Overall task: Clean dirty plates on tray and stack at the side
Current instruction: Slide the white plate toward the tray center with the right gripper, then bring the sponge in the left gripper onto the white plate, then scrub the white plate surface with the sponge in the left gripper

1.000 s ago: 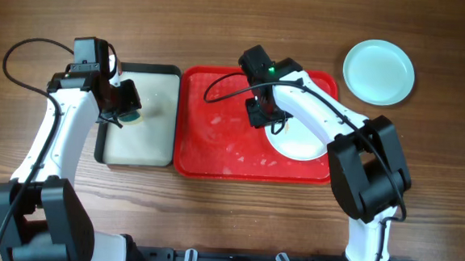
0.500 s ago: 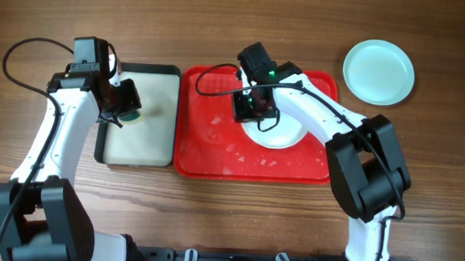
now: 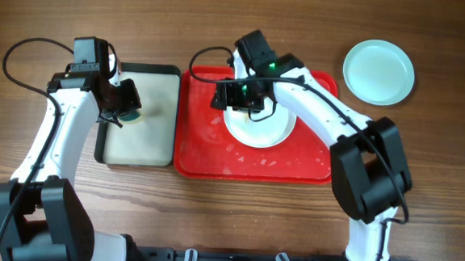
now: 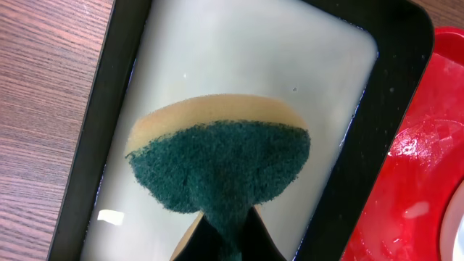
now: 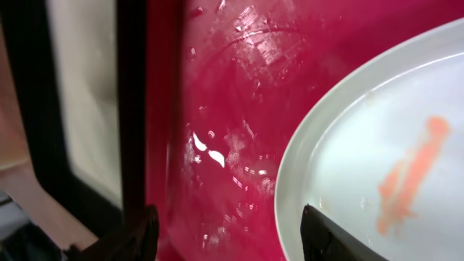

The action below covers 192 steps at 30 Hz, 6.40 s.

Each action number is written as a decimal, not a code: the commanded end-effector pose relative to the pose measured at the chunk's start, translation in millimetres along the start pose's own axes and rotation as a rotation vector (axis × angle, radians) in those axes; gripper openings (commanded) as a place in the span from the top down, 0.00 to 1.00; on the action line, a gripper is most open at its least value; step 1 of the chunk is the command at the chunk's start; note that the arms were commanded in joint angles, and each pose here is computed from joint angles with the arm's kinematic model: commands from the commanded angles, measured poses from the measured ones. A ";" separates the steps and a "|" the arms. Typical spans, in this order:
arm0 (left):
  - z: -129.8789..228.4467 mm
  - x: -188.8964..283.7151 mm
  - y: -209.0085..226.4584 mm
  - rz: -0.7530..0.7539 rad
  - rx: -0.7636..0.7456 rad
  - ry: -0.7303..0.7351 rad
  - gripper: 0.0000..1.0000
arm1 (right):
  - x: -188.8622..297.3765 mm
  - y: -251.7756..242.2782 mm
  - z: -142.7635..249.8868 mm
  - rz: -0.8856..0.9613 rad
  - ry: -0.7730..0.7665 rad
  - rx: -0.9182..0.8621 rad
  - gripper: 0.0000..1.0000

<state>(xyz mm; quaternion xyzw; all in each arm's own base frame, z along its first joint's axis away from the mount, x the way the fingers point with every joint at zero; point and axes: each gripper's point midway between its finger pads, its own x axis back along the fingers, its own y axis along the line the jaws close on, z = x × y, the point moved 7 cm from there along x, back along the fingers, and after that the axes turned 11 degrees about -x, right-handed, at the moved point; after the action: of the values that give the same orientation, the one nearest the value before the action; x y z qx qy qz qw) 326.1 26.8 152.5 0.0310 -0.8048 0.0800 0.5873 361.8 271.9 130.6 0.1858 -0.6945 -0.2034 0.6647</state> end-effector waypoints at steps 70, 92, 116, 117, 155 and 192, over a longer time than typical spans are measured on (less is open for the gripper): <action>9.3 7.3 -164.1 0.298 -0.242 -0.145 0.96 | 40.9 -158.7 -4.9 0.290 -0.145 -0.065 0.75; 9.6 6.7 -163.6 0.294 -0.249 -0.144 0.96 | 16.5 -121.4 16.4 0.078 -0.044 -0.069 0.96; 20.8 3.9 -158.2 0.268 -0.245 -0.075 0.96 | 3.5 -114.7 14.7 0.146 -0.131 -0.060 0.75; 21.0 3.9 -158.1 0.268 -0.245 -0.074 0.96 | 3.4 -114.8 14.8 0.146 -0.131 -0.061 0.76; 20.5 3.0 -154.5 0.233 -0.239 -0.078 0.96 | -9.2 -92.1 23.5 0.139 -0.157 -0.188 0.96; 38.1 -97.6 -154.2 0.115 -0.278 0.136 0.96 | -9.1 -91.4 22.4 0.135 -0.162 -0.181 0.96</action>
<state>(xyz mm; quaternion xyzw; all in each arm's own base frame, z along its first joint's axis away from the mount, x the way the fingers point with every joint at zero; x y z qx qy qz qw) 344.6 -127.6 76.6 -0.0831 -0.7832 0.0083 0.6162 339.1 202.0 79.9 0.0699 -0.7343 -0.2401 0.6311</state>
